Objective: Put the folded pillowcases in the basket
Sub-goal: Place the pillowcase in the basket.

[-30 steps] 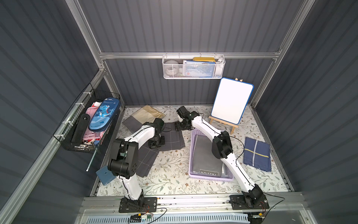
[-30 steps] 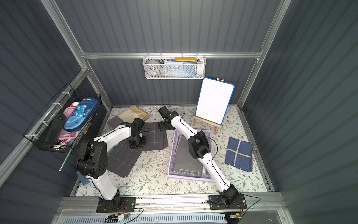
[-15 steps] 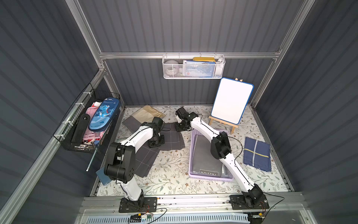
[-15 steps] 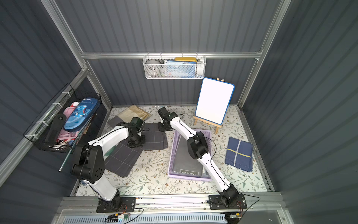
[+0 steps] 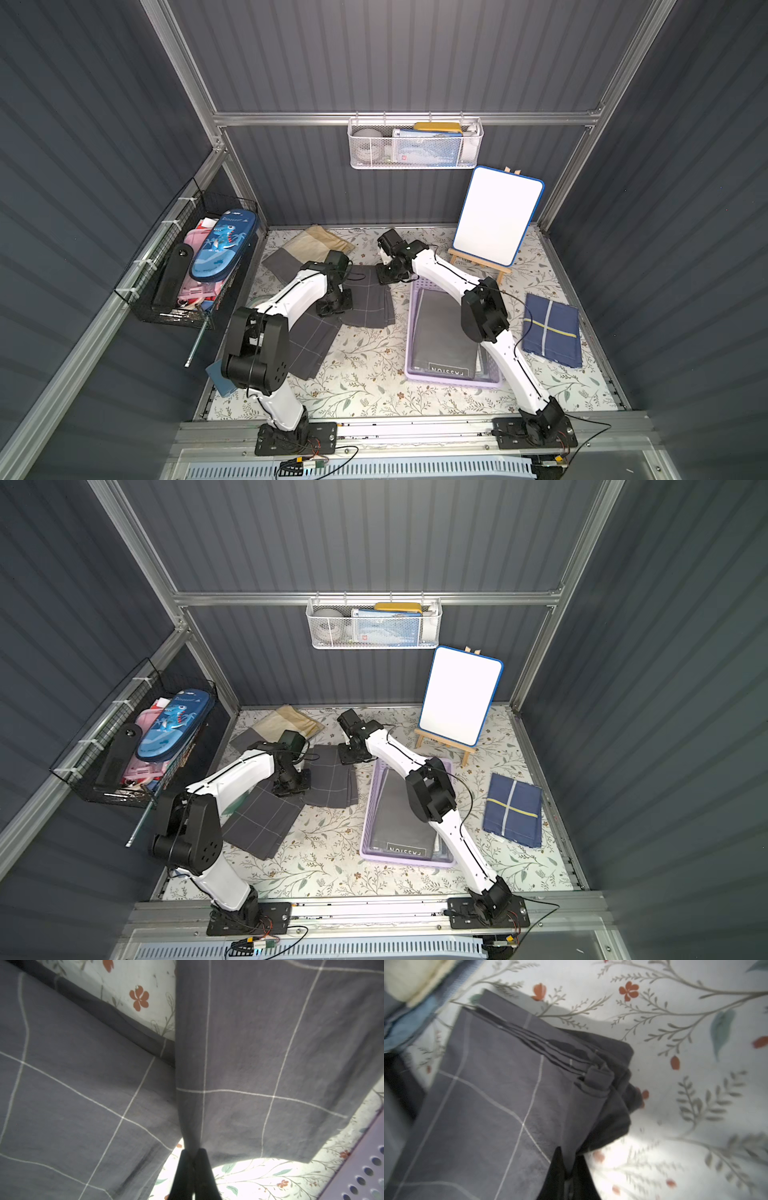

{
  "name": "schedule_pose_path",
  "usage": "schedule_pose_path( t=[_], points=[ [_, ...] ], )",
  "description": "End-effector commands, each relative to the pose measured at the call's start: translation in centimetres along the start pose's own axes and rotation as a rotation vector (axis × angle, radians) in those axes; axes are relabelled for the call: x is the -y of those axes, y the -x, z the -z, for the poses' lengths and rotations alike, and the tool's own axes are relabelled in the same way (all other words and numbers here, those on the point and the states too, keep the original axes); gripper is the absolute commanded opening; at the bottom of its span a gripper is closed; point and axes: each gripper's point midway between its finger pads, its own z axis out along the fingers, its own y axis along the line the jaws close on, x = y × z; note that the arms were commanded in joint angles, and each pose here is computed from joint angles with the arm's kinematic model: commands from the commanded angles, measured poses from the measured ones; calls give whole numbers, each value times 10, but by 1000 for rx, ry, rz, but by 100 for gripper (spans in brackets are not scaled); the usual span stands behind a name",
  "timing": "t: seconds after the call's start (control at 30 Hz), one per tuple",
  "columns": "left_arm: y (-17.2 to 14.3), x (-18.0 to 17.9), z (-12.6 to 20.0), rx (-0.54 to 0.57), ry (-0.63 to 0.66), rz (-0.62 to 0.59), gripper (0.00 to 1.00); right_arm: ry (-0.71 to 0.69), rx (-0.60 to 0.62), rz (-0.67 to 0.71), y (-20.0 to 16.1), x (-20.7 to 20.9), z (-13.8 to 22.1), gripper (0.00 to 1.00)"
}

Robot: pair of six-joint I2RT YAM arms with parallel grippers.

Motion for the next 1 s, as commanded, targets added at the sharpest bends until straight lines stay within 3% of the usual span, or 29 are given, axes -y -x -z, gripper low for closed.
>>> schedule_pose_path(
  t=[0.0, 0.3, 0.5, 0.97],
  points=[
    [9, 3, 31, 62, -23, 15, 0, 17, 123, 8, 27, -18, 44, 0],
    [25, 19, 84, 177, -115, 16, 0, -10, 140, -4, 27, -22, 88, 0],
    [25, 64, 118, 241, -222, -32, 0, -113, 155, -47, 8, 3, 130, 0],
    [-59, 215, 115, 199, -395, -173, 0, -288, 192, -245, -102, 99, 225, 0]
  ],
)
